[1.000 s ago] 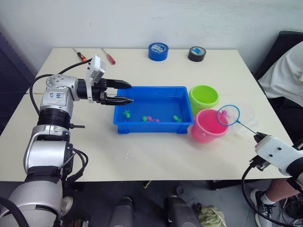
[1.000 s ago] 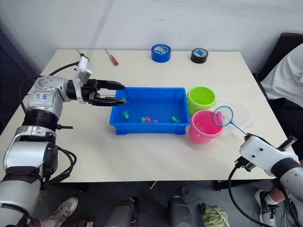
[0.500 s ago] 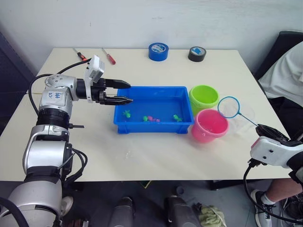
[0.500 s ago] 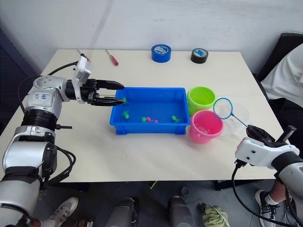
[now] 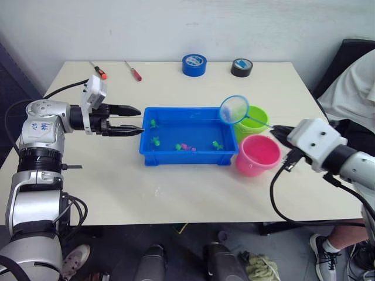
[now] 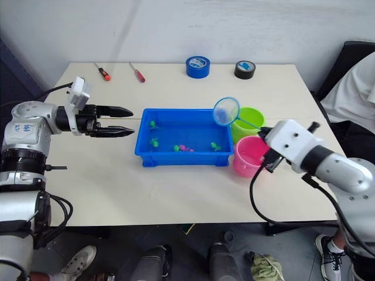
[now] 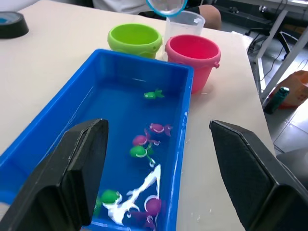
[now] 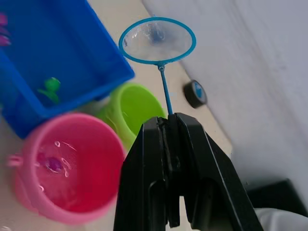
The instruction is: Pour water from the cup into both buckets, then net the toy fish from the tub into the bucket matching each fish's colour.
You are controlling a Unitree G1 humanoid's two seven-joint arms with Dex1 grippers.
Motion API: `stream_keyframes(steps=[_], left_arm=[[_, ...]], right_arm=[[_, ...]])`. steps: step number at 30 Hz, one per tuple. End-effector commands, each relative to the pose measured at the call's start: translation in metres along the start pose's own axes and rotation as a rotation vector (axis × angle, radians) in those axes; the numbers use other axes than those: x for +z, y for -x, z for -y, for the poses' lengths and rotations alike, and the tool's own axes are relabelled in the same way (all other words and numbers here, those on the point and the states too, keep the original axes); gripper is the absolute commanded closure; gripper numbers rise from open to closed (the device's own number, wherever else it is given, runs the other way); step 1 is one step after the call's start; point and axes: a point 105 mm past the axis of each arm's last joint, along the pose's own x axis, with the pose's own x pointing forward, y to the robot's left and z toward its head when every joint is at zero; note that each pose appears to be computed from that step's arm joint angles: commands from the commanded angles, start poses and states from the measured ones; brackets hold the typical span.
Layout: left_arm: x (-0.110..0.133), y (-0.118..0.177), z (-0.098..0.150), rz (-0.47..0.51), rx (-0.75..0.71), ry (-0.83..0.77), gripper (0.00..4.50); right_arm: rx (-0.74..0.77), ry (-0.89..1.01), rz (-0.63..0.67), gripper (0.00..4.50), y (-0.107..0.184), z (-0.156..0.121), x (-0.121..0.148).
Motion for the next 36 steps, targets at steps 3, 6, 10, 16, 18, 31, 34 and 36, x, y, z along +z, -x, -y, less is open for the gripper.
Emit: stream_keyframes(steps=[3,6,10,16,18,31,34,36], left_arm=[[0.004,0.025,0.012,-0.027,0.054,-0.026,0.81],[-0.006,0.031,0.026,-0.066,0.039,0.015,0.81],[-0.013,0.033,0.045,-0.111,-0.002,0.046,0.81],[-0.017,0.033,0.063,-0.143,-0.036,0.067,0.81],[-0.019,0.032,0.067,-0.153,-0.043,0.071,0.81],[-0.014,0.027,0.071,-0.119,-0.022,0.071,0.81],[-0.013,0.028,0.073,-0.113,-0.013,0.072,0.81],[-0.012,0.029,0.074,-0.109,-0.004,0.074,0.81]], right_arm=[[0.124,-0.037,-0.019,4.5,-0.029,-0.011,-0.008],[0.166,0.012,-0.025,4.5,-0.048,-0.018,-0.013],[0.22,0.077,-0.05,4.5,-0.064,-0.025,-0.023],[0.281,0.135,-0.057,4.5,-0.073,-0.033,-0.03],[0.298,0.163,-0.058,4.5,-0.074,-0.035,-0.031],[0.424,0.267,-0.005,4.5,-0.086,-0.047,-0.024],[0.463,0.271,0.025,4.5,-0.091,-0.055,-0.018],[0.486,0.269,0.038,4.5,-0.094,-0.059,-0.016]])
